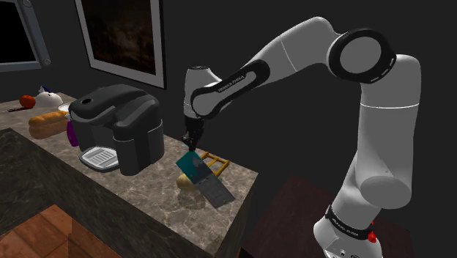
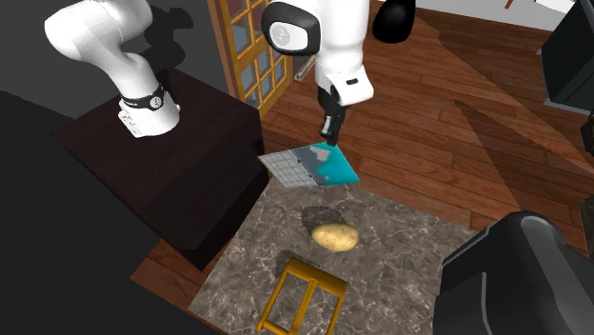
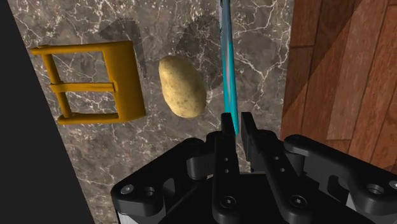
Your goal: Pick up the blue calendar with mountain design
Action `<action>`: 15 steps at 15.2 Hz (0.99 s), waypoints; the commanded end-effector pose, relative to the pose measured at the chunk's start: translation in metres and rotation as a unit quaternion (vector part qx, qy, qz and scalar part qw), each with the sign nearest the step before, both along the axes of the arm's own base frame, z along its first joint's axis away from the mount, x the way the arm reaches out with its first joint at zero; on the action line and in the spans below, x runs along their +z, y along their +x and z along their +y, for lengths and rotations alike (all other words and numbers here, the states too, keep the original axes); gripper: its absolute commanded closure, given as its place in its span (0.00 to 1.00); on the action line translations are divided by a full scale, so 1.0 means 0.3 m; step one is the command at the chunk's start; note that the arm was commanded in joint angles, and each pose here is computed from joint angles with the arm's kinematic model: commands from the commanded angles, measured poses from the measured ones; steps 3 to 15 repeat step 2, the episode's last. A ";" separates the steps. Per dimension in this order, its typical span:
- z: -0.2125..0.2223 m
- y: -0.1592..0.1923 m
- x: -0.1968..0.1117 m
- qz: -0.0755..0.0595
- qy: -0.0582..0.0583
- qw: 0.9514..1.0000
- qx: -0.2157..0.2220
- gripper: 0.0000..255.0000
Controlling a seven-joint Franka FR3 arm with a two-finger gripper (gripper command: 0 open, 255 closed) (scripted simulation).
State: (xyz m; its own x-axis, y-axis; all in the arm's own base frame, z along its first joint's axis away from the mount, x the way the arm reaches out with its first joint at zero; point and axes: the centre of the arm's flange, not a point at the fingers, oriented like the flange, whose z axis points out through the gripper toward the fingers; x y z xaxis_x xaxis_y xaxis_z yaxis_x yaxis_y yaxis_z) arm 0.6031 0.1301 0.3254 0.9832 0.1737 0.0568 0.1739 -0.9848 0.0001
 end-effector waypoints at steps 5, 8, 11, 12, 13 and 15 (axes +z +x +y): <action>-0.001 -0.004 0.020 0.000 0.000 1.000 0.000 1.00; -0.001 -0.004 0.020 0.000 0.000 1.000 0.000 1.00; -0.001 -0.004 0.020 0.000 0.000 1.000 0.000 1.00; -0.001 -0.004 0.020 0.000 0.000 1.000 0.000 1.00; -0.001 -0.004 0.020 0.000 0.000 1.000 0.000 1.00; -0.001 -0.004 0.020 0.000 0.000 1.000 0.000 1.00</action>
